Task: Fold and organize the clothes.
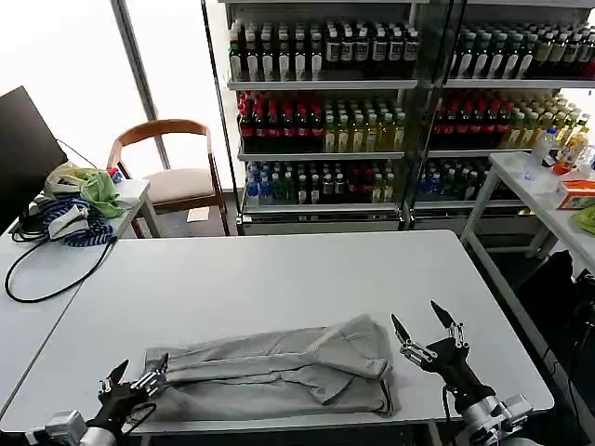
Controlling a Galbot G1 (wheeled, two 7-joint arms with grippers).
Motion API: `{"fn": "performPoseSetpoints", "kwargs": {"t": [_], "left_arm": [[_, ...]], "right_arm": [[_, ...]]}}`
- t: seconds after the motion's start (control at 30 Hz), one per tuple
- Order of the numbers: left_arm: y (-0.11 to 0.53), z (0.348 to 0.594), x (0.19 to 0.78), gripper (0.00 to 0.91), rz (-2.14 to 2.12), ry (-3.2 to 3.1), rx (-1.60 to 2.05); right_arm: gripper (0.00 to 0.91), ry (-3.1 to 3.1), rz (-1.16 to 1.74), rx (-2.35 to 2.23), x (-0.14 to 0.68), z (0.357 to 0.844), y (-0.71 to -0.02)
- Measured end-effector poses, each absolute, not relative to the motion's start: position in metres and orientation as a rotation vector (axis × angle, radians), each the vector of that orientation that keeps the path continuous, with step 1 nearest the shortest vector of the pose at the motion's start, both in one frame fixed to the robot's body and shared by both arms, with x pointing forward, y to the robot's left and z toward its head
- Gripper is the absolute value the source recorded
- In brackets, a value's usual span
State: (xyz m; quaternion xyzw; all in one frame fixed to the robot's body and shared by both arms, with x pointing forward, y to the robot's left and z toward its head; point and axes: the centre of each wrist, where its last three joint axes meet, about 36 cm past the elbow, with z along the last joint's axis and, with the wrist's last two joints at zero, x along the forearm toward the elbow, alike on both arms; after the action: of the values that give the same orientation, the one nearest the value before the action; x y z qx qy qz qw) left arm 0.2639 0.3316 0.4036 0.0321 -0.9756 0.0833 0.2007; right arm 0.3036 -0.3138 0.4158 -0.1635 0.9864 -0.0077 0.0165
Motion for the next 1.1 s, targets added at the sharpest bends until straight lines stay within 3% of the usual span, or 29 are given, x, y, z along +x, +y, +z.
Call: {"fn": "performPoseSetpoints", "kwargs": {"t": [0.27, 0.33, 0.37, 0.4, 0.47, 0.5, 1.1], "left_arm": [[0.325, 0.383, 0.259, 0.907, 0.214, -2.702, 0.105], [0.324, 0.379, 0.258, 0.867, 0.209, -2.699, 0.109], [0.324, 0.377, 0.258, 0.695, 0.208, -2.696, 0.11], [0.323, 0.377, 0.257, 0.393, 0.208, -2.695, 0.11], [0.322, 0.375, 0.257, 0.081, 0.207, -2.694, 0.107], [0.321, 0.374, 0.256, 0.02, 0.207, -2.693, 0.107], [0.309, 0.365, 0.253, 0.0, 0.238, -2.711, 0.117]], "right_arm": [[0.907, 3.052, -0.023, -0.505, 0.307, 0.414, -0.319], [0.907, 3.049, -0.018, -0.506, 0.307, 0.414, -0.319], [0.907, 3.048, -0.016, -0.506, 0.308, 0.415, -0.319], [0.907, 3.045, -0.013, -0.507, 0.308, 0.415, -0.319], [0.907, 3.044, -0.005, -0.509, 0.309, 0.415, -0.318], [0.907, 3.043, -0.003, -0.51, 0.309, 0.415, -0.318], [0.907, 3.044, 0.038, -0.5, 0.314, 0.414, -0.318]]}}
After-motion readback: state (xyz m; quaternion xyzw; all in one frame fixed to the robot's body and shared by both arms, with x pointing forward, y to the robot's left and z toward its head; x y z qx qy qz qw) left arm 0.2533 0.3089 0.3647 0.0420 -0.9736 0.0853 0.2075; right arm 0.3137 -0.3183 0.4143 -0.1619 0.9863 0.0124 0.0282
